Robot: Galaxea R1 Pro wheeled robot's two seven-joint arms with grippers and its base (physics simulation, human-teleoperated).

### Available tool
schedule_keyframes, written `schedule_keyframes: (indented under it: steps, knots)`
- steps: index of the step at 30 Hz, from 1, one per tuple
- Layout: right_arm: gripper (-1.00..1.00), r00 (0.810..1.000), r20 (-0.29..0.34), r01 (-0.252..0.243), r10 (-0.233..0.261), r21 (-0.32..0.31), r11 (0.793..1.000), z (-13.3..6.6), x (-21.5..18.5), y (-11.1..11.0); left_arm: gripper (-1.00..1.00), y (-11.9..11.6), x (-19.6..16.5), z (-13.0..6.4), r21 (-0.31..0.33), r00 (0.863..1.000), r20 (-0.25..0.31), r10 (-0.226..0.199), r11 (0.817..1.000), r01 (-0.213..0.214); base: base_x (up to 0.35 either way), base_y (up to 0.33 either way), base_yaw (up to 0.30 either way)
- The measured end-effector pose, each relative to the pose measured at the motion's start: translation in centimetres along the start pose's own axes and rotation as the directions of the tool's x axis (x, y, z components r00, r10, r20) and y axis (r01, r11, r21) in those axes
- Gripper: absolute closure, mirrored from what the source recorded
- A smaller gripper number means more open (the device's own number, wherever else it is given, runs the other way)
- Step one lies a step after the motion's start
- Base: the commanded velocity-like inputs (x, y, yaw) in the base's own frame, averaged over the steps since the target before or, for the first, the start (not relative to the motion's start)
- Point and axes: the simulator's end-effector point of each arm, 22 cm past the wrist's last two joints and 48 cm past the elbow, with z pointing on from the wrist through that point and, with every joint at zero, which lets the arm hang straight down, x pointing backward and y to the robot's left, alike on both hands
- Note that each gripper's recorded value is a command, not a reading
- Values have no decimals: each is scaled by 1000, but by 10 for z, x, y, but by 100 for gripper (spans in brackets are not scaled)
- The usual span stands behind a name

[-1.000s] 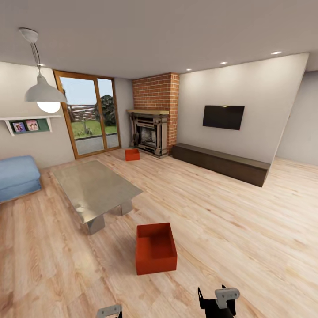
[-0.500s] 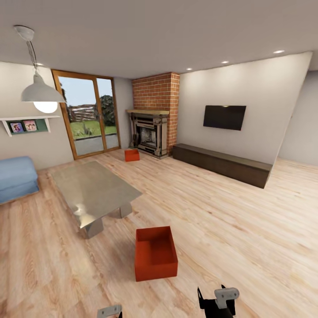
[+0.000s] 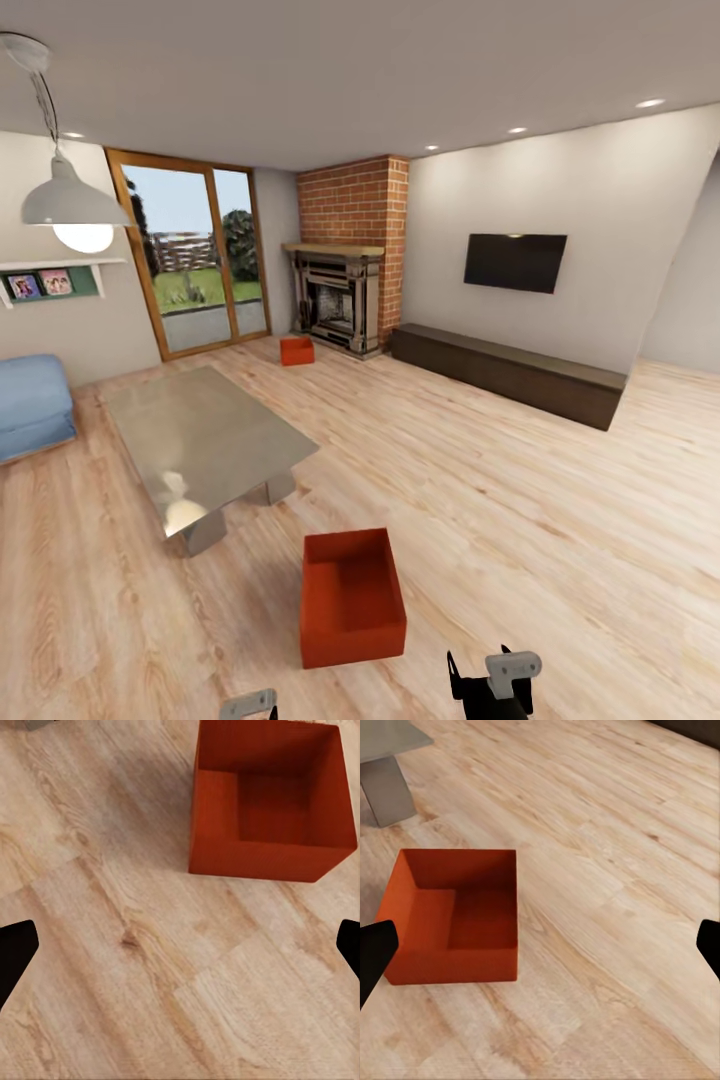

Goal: Move the two storage containers from the living room to the garage. In the garage, place one container on the floor and stack the other container on top of it (either order is fine).

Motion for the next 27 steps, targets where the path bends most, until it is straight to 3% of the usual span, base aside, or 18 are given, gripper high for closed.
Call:
schedule_keyframes:
  steps: [8,16,27]
  knots:
    - [-100,1000,-10,0,0,-1,1000,0,4,0,-100,1,4,1,-3,1000,-10,0,1000,0,310,-65,0]
    - [-100,1000,-11,0,0,-1,1000,1,5,0,-100,2,5,1,-3,1000,-10,4,1000,-4,39,-98,15]
    - [-100,1000,-11,-2,2,-1,1000,1,5,0,-100,3,5,1,-6,1000,-10,4,1000,-4,1,-259,246]
